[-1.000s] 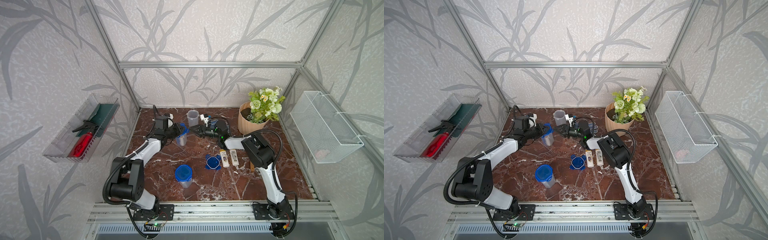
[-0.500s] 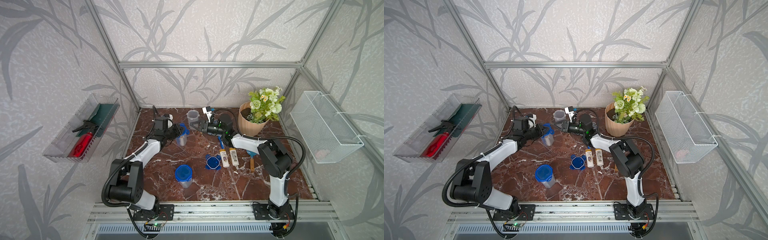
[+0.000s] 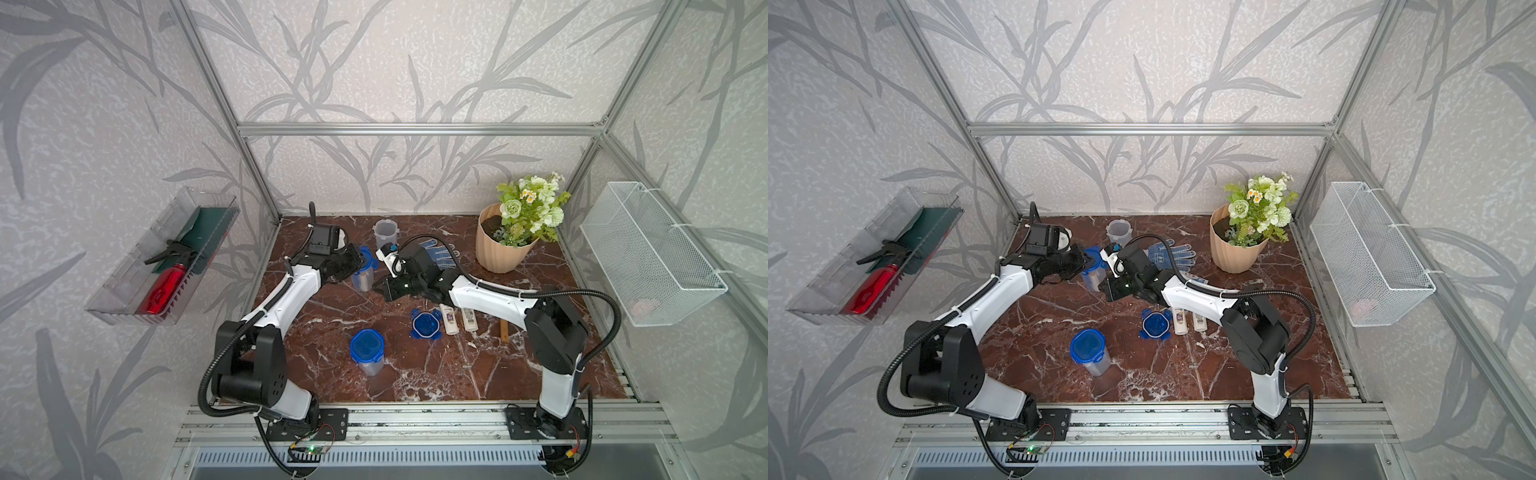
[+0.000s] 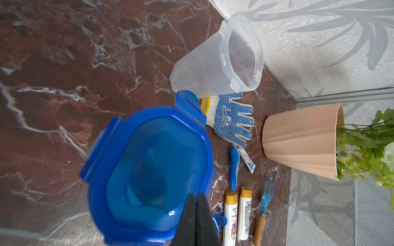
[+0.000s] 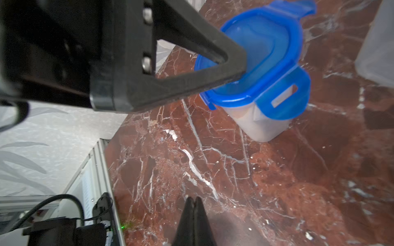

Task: Take out toiletry kits
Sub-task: Unfasten the latch on the container, then adjust the container at the center of the board.

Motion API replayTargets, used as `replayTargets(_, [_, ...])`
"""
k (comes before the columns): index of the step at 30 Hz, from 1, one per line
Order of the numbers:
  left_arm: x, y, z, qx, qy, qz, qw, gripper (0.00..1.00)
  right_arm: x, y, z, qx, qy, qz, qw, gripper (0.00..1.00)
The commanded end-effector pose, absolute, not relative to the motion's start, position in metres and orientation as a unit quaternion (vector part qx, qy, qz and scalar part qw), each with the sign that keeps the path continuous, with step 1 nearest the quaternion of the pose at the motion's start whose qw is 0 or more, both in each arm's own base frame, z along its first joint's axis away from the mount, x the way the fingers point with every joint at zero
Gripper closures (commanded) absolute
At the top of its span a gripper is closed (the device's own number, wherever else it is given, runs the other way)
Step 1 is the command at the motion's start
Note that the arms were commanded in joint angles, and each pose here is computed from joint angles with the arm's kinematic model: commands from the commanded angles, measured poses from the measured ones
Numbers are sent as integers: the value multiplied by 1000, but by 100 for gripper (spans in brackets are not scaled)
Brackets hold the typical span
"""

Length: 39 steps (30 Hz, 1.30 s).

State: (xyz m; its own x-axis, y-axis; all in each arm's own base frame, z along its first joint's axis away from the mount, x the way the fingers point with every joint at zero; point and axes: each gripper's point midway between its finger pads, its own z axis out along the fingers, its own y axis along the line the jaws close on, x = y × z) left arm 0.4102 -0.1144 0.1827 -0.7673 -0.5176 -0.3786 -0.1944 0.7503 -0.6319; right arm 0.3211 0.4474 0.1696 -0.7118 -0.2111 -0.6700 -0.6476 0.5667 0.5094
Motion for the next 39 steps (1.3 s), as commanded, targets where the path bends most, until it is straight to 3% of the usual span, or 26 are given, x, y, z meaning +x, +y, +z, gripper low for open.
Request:
replayTargets(1, [414,-92,203,-215,898,-231,306,99,331,438,168,-275,857,315,301,100])
replayTargets(9, [436,-44,193,-244,897,-132,343,99,350,456,156,-281,870,278,294,100])
replayTargets(16, [463,-30,177,-253,901,-121,332,98,367,465,144,-289,880,242,290,100])
replayTargets(31, [492,-36,164,-245,892,-178,334,97,417,454,143,-278,894,132,325,100])
replayTargets(39, [494,-51,153,-241,891,-221,316,98,442,452,147,-277,895,118,330,99])
